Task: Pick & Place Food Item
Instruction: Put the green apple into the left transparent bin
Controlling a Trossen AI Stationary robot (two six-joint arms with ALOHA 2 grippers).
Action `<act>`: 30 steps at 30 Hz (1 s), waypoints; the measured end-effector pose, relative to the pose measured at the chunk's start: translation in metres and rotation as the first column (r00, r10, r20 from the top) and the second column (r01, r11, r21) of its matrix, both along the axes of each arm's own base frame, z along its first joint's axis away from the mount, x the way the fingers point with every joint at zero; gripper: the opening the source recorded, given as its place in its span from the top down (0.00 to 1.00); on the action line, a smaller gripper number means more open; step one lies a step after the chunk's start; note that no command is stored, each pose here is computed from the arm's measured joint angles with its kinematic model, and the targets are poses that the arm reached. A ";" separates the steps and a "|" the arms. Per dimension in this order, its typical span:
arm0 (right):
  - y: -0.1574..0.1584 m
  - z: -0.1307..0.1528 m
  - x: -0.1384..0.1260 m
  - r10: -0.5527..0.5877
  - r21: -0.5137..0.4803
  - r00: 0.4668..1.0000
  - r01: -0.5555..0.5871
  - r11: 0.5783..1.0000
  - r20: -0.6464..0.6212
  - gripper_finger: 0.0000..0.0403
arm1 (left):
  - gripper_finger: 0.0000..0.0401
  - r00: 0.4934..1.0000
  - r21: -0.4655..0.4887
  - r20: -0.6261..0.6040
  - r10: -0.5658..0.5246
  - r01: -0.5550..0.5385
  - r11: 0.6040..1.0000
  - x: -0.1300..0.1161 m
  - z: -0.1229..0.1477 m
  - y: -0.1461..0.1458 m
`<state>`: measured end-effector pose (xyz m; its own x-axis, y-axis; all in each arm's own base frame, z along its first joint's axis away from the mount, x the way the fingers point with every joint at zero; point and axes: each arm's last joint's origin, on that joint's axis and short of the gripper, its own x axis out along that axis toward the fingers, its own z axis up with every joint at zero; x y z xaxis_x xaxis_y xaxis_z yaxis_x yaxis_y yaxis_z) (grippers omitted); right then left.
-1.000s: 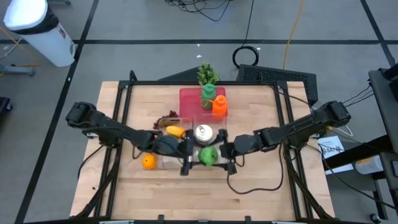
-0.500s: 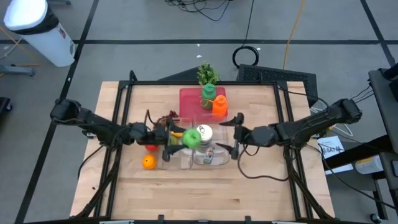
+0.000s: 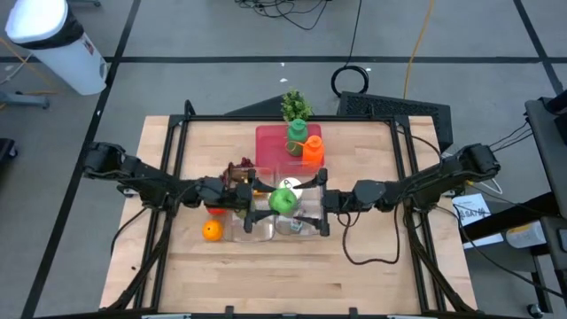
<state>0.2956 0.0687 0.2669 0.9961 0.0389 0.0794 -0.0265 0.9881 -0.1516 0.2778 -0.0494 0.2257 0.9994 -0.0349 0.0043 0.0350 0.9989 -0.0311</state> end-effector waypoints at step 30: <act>-0.005 -0.015 0.011 -0.019 0.043 0.999 0.020 0.999 -0.038 0.79 | 0.30 1.000 0.012 -0.018 -0.011 0.011 1.000 0.006 0.001 -0.003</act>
